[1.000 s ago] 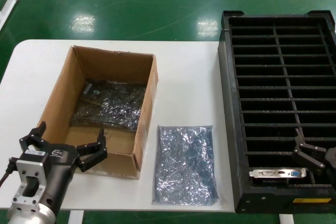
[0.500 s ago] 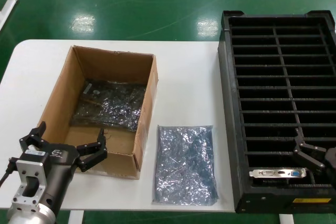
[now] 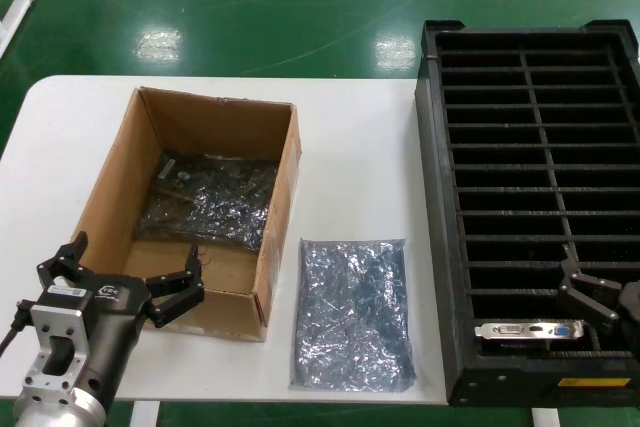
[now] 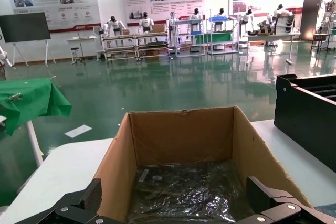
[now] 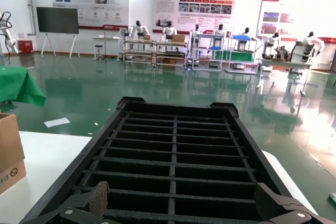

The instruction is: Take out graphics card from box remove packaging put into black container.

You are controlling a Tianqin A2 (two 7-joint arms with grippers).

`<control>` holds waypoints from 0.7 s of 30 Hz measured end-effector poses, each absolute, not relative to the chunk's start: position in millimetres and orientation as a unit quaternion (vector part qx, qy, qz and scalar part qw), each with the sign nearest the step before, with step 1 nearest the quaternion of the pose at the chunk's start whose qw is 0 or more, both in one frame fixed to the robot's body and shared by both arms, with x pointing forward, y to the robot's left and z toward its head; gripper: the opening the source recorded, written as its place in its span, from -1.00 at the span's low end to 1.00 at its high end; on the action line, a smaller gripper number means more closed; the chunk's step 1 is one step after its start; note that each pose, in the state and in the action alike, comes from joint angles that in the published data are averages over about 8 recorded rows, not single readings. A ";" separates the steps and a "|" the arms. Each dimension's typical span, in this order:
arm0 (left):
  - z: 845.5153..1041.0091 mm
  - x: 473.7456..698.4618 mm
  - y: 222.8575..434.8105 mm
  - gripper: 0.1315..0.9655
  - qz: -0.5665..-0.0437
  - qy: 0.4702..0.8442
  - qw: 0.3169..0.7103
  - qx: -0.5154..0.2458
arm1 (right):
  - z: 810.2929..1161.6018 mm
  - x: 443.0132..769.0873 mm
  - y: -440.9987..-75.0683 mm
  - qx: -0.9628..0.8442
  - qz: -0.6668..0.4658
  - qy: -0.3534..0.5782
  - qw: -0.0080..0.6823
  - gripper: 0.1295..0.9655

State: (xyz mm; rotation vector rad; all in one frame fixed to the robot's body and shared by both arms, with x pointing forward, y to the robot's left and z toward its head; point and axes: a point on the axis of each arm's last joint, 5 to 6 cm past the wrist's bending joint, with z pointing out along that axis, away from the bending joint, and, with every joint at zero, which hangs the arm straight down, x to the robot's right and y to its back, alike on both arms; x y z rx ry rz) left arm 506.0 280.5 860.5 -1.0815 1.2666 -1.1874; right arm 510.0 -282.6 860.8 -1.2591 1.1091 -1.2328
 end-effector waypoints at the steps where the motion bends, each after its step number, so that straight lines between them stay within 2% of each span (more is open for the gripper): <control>1: 860.5 506.0 280.5 1.00 -0.496 0.529 0.521 -0.451 | 860.8 510.0 -282.6 -0.522 -0.511 0.460 0.505 1.00; 21: 860.5 506.0 280.5 1.00 -0.496 0.529 0.521 -0.451 | 860.8 510.0 -282.6 -0.522 -0.511 0.460 0.505 1.00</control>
